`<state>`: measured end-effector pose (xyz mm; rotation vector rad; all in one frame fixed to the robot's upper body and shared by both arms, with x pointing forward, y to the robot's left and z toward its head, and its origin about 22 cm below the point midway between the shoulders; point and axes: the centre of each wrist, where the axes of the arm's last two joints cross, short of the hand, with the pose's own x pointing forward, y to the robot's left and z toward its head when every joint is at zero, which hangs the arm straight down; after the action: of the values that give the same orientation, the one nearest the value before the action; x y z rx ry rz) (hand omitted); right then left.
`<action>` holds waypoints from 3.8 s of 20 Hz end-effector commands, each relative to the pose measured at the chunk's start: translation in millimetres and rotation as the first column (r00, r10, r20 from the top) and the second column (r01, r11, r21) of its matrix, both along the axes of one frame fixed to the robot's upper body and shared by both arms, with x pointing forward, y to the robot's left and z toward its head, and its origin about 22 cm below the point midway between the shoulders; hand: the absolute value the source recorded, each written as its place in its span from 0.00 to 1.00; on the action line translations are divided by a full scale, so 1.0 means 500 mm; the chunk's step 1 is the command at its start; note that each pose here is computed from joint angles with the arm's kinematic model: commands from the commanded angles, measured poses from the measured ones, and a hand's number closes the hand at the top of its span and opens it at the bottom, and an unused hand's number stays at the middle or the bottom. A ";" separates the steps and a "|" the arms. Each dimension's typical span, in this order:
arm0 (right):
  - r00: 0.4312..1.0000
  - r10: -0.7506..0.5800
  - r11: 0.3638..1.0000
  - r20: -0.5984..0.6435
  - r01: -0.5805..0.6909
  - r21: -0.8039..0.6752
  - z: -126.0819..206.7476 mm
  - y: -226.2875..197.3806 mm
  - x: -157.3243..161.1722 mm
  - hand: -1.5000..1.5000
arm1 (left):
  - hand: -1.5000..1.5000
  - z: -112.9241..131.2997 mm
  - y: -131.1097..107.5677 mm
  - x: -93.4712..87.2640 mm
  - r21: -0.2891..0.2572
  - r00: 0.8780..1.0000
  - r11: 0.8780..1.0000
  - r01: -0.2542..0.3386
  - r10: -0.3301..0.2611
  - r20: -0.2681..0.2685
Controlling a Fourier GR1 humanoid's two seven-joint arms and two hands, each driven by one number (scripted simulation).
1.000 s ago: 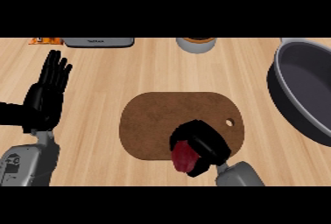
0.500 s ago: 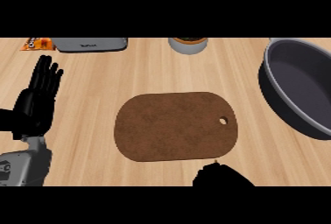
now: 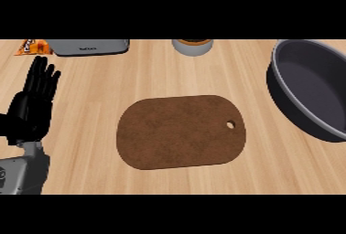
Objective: Pick the pear from the cutting board and place it in the pot
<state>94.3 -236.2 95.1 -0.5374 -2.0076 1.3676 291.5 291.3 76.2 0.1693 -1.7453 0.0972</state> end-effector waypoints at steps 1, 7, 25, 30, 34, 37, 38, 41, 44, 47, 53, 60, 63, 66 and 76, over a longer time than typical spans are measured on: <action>0.987 -0.134 0.984 0.094 0.121 0.134 0.080 -0.040 -0.029 1.00 | 0.50 -0.019 -0.043 -0.001 -0.012 1.000 1.000 0.021 -0.021 0.001; 0.942 -0.300 0.936 0.151 0.261 0.236 0.091 -0.104 0.011 1.00 | 0.50 0.004 -0.041 0.004 0.013 0.999 1.000 0.023 -0.024 0.024; 0.875 -0.483 0.857 0.038 0.464 0.222 0.105 -0.538 0.267 1.00 | 0.50 -0.009 -0.089 0.013 -0.001 0.994 0.994 0.106 -0.106 0.023; 0.891 -0.453 0.879 0.038 0.439 0.188 0.117 -0.567 0.360 1.00 | 0.50 0.016 -0.077 0.032 -0.013 0.993 0.993 0.117 -0.116 0.020; 0.883 -0.467 0.874 0.039 0.455 0.168 0.059 -0.554 0.415 1.00 | 0.50 0.009 -0.048 0.028 0.018 0.995 0.995 0.095 -0.095 0.019; 0.883 -0.468 0.877 0.030 0.460 0.136 0.016 -0.554 0.427 1.00 | 0.50 0.007 -0.085 0.013 0.007 0.996 0.996 0.094 -0.094 0.000; 0.875 -0.483 0.871 0.011 0.479 0.108 0.044 -0.549 0.450 1.00 | 0.50 0.005 -0.071 0.019 -0.003 0.994 0.995 0.103 -0.103 0.024; 0.876 -0.475 0.877 -0.083 0.479 0.032 -0.003 -0.559 0.437 1.00 | 0.50 0.005 -0.065 0.035 -0.001 0.994 0.994 0.109 -0.108 0.021; 0.843 -0.445 0.871 -0.304 0.485 0.071 -0.006 -0.544 0.458 0.00 | 0.50 0.006 -0.080 0.042 0.010 0.993 0.994 0.110 -0.110 0.034; 0.863 -0.382 0.904 -0.330 0.424 0.062 -0.019 -0.538 0.467 0.00 | 0.50 0.005 -0.095 0.020 -0.002 0.992 0.992 0.127 -0.126 0.025; 0.937 -0.209 0.933 -0.281 0.277 0.228 -0.046 -0.526 0.469 0.00 | 0.50 -0.001 -0.069 0.022 0.003 0.994 0.994 0.106 -0.106 0.022; 0.912 -0.183 0.793 -0.367 0.358 0.494 0.014 -0.534 0.498 0.00 | 0.50 -0.004 -0.069 0.019 0.013 0.995 0.995 0.097 -0.097 0.022; 0.894 -0.161 0.707 -0.418 0.400 0.584 0.010 -0.562 0.472 0.00 | 0.50 0.015 -0.045 0.031 0.008 0.997 0.997 0.073 -0.073 0.025; 0.887 -0.158 0.661 -0.434 0.421 0.621 0.055 -0.606 0.446 0.00 | 0.50 0.025 -0.058 0.033 0.000 0.995 0.995 0.099 -0.099 0.030; 0.901 -0.196 0.517 -0.387 0.431 0.740 0.094 -0.669 0.386 0.00 | 0.50 0.005 -0.058 0.028 -0.013 0.994 0.994 0.106 -0.105 0.033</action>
<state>301.4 -558.2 138.3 -0.4002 -1.8156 0.2042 306.6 260.4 83.1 0.0679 -1.7826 0.0266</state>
